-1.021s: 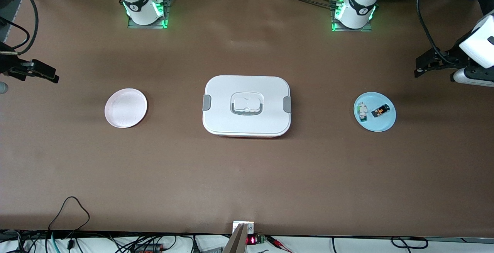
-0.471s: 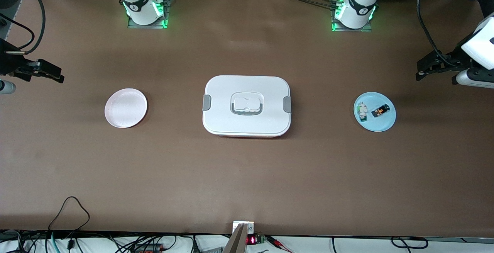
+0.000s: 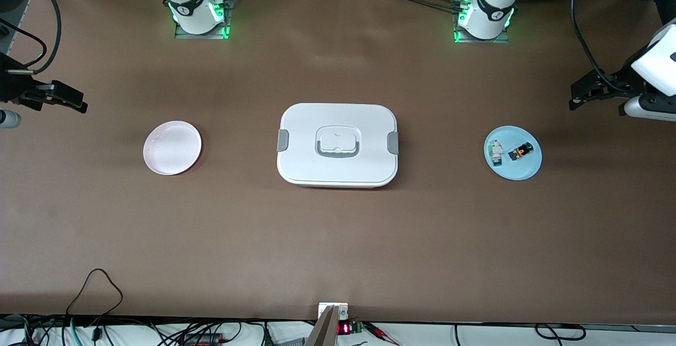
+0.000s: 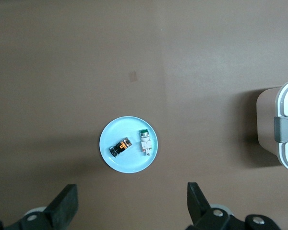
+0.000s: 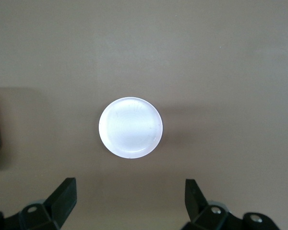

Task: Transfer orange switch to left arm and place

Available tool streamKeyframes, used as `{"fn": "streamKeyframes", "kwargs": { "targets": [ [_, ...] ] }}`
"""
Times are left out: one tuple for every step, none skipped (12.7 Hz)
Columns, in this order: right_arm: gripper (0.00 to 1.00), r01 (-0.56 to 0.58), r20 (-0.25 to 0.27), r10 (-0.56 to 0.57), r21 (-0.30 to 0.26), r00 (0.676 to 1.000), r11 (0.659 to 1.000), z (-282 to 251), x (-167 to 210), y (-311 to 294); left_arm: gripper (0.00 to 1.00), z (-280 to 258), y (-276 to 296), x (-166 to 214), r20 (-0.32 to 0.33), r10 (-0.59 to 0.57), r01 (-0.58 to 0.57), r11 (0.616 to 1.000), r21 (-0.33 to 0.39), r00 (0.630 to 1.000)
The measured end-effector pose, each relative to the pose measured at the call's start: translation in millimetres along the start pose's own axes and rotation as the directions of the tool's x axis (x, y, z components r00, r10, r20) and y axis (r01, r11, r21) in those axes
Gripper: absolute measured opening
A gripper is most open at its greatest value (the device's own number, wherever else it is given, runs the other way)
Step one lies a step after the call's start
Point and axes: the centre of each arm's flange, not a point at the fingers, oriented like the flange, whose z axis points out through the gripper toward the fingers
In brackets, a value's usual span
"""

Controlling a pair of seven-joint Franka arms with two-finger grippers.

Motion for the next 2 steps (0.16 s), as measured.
{"fn": "streamKeyframes", "kwargs": {
  "targets": [
    [1.0,0.0,0.0,0.0,0.0,1.0,1.0,0.0,0.0,0.0,1.0,0.2,-0.2,0.0,0.001,-0.01,0.01,1.0,0.0,1.0],
    [1.0,0.0,0.001,0.0,0.0,1.0,1.0,-0.1,-0.2,0.2,1.0,0.3,-0.4,-0.1,0.001,-0.025,0.025,1.0,0.0,1.0]
  ]
}}
